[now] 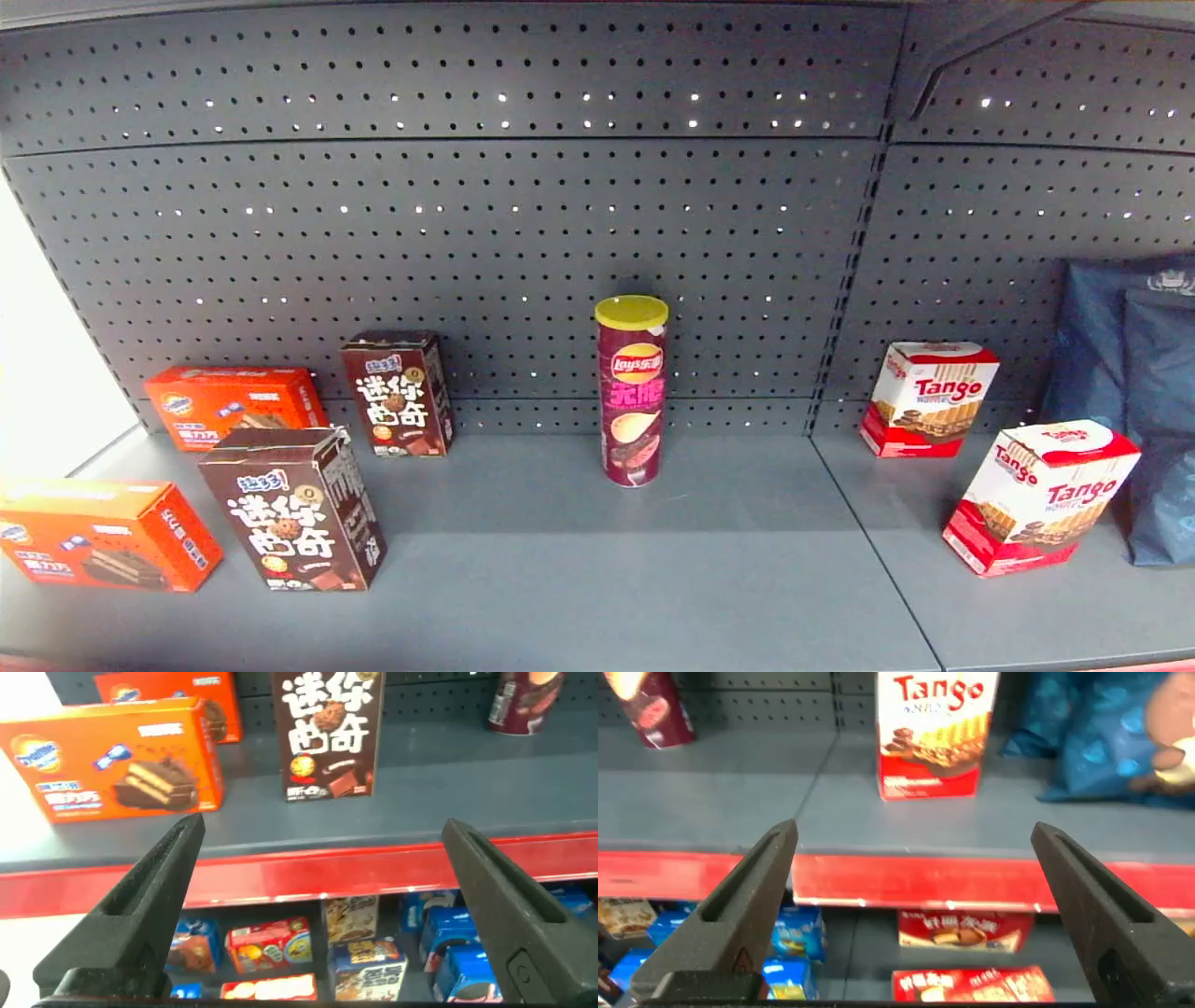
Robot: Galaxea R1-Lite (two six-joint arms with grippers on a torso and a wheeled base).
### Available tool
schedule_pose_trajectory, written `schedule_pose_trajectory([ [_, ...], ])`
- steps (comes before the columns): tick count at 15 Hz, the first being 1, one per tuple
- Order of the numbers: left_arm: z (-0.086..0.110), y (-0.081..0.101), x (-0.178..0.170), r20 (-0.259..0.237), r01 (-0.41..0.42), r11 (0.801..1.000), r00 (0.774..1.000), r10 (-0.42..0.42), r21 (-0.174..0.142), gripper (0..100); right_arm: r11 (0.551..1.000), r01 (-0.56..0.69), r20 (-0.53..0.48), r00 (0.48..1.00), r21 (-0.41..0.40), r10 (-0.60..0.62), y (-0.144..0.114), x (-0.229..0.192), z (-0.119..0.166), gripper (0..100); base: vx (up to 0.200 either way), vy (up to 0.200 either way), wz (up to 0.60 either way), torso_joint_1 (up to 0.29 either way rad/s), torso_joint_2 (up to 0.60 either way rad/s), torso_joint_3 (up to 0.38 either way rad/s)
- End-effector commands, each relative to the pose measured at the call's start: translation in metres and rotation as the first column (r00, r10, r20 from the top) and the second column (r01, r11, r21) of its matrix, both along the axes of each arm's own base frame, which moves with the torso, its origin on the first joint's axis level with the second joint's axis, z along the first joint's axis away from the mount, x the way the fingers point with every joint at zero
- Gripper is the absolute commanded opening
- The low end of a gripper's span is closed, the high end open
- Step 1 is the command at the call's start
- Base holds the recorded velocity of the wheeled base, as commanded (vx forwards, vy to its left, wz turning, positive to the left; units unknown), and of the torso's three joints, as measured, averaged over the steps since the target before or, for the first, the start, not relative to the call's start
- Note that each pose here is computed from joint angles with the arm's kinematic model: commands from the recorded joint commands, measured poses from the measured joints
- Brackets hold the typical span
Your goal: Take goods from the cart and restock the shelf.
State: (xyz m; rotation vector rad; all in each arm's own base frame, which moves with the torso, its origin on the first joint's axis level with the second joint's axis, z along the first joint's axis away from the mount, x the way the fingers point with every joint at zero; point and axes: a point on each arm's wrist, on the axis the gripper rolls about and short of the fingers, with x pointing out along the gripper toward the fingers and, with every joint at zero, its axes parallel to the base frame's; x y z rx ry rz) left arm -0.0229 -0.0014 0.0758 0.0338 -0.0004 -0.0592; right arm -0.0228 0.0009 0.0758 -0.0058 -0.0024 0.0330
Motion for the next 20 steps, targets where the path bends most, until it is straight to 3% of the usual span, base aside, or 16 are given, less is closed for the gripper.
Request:
schedule_pose_trajectory([
  [1,0.0000,0.0000,0.0000,0.001,-0.001,1.000,1.000,0.001,0.000,100,1.000,-0.001,0.001,1.000,0.000,0.001,0.0000,0.0000,0.0000,100,0.000,0.000,0.60,0.002,0.00,-0.002],
  [18,0.0001,0.0000,0.0000,0.002,0.001,1.000,1.000,-0.001,0.001,100,1.000,0.001,0.001,1.000,0.000,-0.001,0.0000,0.0000,0.0000,100,0.000,0.000,0.60,0.003,0.00,0.003],
  [20,0.0003,0.0000,0.0000,0.004,0.001,1.000,1.000,-0.001,0.005,100,1.000,-0.001,0.001,1.000,0.001,0.001,0.0000,0.0000,0.0000,100,0.000,0.000,0.00,0.000,0.00,0.000],
])
